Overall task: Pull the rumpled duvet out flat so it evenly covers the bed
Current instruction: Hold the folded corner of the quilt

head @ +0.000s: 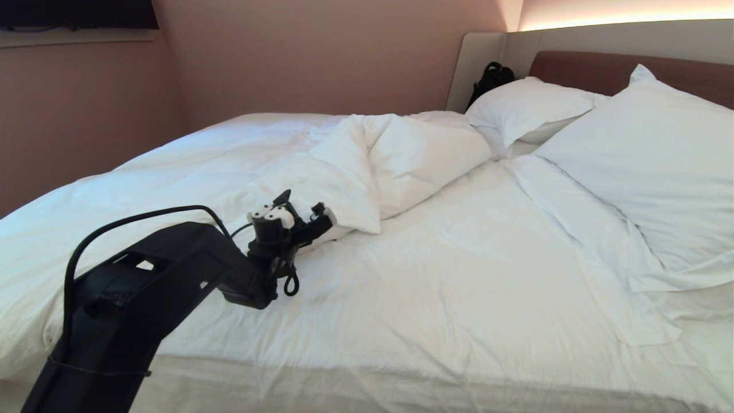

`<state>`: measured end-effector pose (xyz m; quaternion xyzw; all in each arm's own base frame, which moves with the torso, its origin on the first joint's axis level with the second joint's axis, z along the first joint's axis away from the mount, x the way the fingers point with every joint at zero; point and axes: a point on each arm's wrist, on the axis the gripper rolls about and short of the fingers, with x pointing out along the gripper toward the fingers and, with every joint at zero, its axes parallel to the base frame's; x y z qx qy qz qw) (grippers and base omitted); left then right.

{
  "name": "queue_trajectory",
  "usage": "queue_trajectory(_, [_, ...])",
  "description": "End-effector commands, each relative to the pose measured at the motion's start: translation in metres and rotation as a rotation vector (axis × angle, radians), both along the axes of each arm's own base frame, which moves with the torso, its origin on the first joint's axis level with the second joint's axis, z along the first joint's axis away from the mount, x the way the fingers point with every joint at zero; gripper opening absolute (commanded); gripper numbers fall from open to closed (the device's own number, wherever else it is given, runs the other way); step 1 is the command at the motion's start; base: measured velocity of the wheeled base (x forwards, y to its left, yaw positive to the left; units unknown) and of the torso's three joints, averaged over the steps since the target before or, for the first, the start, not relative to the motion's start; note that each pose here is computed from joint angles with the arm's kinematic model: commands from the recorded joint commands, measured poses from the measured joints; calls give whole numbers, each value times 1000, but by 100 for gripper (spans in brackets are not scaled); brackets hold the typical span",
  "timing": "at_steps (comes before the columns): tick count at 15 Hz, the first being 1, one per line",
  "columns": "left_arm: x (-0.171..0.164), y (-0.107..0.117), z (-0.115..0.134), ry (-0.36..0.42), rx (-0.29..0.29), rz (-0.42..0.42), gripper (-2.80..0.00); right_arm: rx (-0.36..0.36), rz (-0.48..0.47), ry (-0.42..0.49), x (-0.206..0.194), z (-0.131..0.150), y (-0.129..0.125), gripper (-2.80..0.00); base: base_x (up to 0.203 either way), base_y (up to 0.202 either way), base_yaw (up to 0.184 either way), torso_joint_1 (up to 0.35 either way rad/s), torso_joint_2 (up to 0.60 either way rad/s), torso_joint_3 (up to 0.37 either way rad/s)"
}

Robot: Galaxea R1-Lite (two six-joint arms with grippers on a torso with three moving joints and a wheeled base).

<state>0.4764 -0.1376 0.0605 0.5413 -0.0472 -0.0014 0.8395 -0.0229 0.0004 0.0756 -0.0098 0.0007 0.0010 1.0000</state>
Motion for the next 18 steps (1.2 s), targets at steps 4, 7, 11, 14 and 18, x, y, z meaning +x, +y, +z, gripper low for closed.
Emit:
queue_trajectory(4, [18, 13, -11, -15, 37, 38, 0, 0, 0, -1, 0, 0, 0, -280, 0, 0, 0, 0, 0, 0])
queue_trajectory(7, [19, 12, -14, -7, 38, 34, 0, 0, 0, 0, 0, 0, 0, -280, 0, 0, 0, 0, 0, 0])
queue_trajectory(11, [15, 3, -21, 2, 22, 11, 0, 0, 0, 0, 0, 0, 0, -280, 0, 0, 0, 0, 0, 0])
queue_trajectory(14, [7, -4, -18, 1, 16, -7, 0, 0, 0, 0, 0, 0, 0, -280, 0, 0, 0, 0, 0, 0])
queue_trajectory(18, [0, -9, -12, 3, 7, -20, 0, 0, 0, 0, 0, 0, 0, -280, 0, 0, 0, 0, 0, 0])
